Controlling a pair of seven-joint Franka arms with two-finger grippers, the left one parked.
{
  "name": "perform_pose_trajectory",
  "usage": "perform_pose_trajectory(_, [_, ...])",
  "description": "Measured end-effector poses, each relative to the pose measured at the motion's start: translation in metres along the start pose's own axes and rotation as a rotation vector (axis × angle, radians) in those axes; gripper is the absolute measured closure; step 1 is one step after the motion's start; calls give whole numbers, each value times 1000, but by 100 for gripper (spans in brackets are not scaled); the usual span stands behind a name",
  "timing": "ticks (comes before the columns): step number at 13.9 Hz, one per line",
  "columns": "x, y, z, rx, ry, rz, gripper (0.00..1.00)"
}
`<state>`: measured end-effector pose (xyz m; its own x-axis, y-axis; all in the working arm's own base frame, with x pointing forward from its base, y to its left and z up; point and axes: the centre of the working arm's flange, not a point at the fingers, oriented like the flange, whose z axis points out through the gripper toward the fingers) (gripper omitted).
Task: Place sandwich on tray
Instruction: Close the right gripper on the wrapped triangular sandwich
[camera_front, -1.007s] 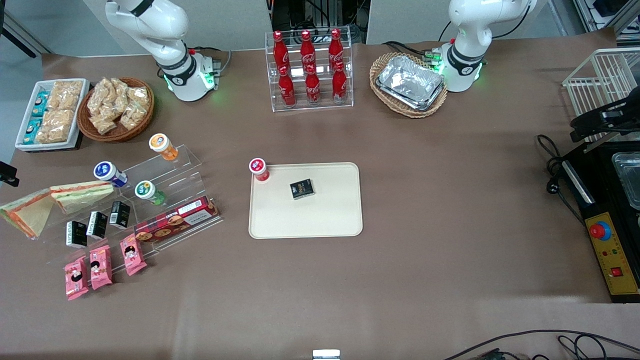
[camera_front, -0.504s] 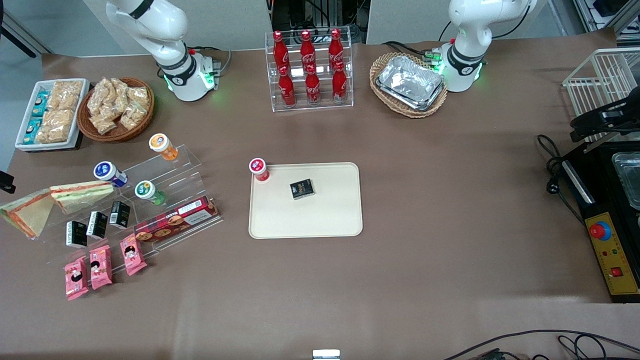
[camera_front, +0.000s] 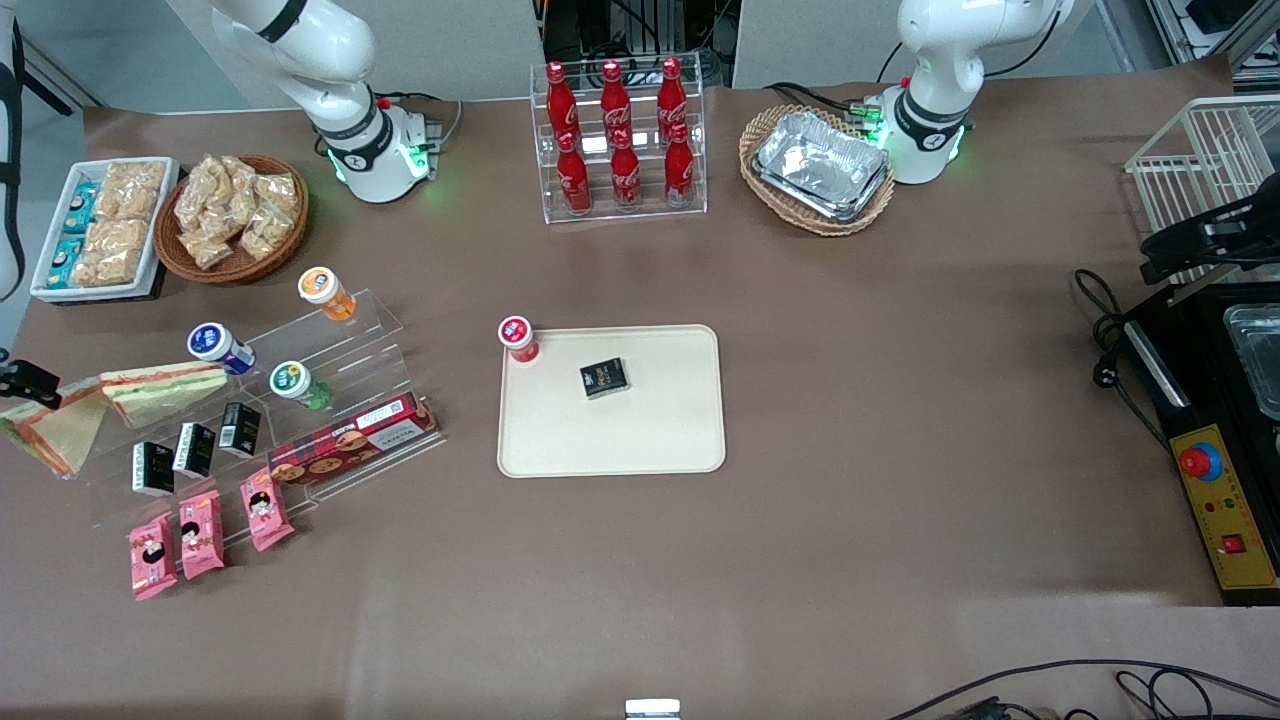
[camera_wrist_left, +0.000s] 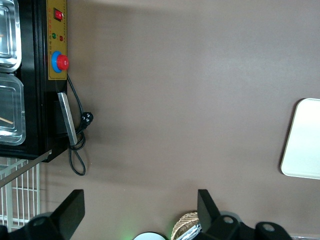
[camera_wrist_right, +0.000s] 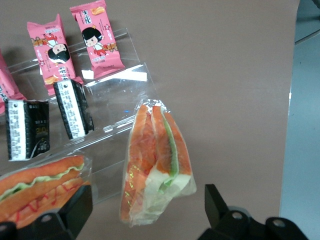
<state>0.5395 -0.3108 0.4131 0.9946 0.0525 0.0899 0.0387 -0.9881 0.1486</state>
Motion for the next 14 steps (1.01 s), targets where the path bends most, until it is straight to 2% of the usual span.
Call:
perform_pose_trajectory(8, [-4, -1, 29, -8, 7, 2, 0])
perform_pose_trajectory(11, [-6, 1, 36, -7, 3, 3, 5])
perform_pose_trajectory(12, [-6, 1, 37, -6, 2, 3, 15])
perform_pose_trajectory(14, [-6, 0, 39, 0, 3, 8, 16])
